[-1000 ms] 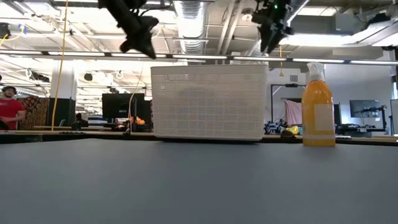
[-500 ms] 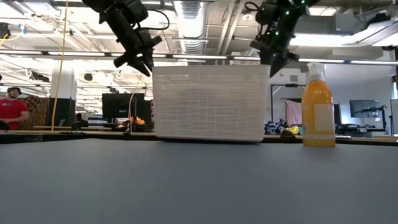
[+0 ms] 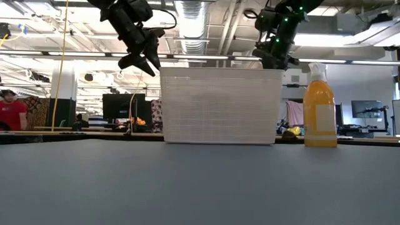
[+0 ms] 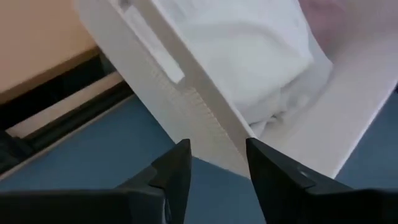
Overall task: Fold Laundry from Bin
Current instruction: Adjust the white bin, then return to Home Position
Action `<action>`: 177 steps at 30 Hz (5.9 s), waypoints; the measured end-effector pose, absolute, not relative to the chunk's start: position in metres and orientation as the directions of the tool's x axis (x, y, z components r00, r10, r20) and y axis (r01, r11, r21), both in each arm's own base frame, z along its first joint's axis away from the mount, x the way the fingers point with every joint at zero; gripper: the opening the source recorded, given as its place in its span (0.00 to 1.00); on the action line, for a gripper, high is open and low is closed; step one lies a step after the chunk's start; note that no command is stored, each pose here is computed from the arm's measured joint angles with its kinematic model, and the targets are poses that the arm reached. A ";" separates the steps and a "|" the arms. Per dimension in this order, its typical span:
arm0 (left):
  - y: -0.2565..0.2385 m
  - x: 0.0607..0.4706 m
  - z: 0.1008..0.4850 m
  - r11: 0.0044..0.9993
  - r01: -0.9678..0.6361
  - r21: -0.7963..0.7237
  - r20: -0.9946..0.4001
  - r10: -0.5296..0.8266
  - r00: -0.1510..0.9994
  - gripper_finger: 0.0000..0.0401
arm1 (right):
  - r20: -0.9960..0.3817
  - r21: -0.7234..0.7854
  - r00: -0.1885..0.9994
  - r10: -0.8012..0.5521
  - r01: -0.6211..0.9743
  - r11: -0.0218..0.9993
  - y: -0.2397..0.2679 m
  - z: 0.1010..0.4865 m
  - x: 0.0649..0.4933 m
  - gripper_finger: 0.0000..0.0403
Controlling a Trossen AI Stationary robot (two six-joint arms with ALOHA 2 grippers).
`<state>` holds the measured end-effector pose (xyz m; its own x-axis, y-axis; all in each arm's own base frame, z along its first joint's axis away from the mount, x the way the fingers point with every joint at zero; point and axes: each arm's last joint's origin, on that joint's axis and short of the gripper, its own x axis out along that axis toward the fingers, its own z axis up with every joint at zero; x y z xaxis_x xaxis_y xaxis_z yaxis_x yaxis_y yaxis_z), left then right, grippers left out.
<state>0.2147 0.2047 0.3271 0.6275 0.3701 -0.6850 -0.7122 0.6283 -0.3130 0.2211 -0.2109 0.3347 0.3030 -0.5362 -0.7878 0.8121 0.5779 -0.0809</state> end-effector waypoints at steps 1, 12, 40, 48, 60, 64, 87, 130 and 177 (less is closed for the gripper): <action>0.202 0.216 0.327 0.635 -0.707 -0.311 -0.692 0.360 0.626 0.36 | -0.786 -0.086 0.305 -0.538 0.807 0.585 -0.211 0.335 0.222 0.43; 0.195 0.211 0.334 0.618 -0.763 -0.190 -0.706 0.454 0.544 0.35 | -0.800 -0.035 0.320 -0.508 0.819 0.572 -0.202 0.335 0.227 0.32; 0.104 0.206 0.418 0.927 -0.270 -0.260 -0.295 0.190 0.936 0.35 | -0.695 -0.017 0.586 -0.418 0.568 0.823 -0.127 0.414 0.217 0.43; 0.012 0.231 0.379 0.996 -0.018 -0.090 -0.173 0.002 0.985 0.35 | -0.374 0.033 0.896 -0.241 0.273 0.961 -0.033 0.382 0.203 0.28; -0.022 0.209 0.285 0.997 -0.021 -0.074 -0.127 0.012 0.992 0.35 | -0.248 0.059 0.966 -0.074 0.091 0.994 0.003 0.291 0.188 0.04; -0.018 0.186 0.267 0.992 -0.077 -0.099 -0.122 0.065 0.990 0.35 | -0.271 0.077 0.959 -0.080 0.105 0.992 0.002 0.274 0.178 0.04; -0.004 0.089 0.202 0.959 -0.080 -0.271 0.156 0.125 0.980 0.35 | -0.089 0.226 0.988 -0.125 0.142 0.964 -0.005 0.198 0.115 0.05; -0.005 0.099 0.170 0.993 -0.108 -0.054 0.035 0.110 0.993 0.35 | -0.004 0.077 0.990 -0.143 0.143 0.987 -0.005 0.167 0.100 0.09; -0.005 0.099 0.169 0.992 -0.110 -0.056 0.032 0.112 0.993 0.35 | -0.004 0.078 0.989 -0.147 0.147 0.986 -0.005 0.167 0.100 0.09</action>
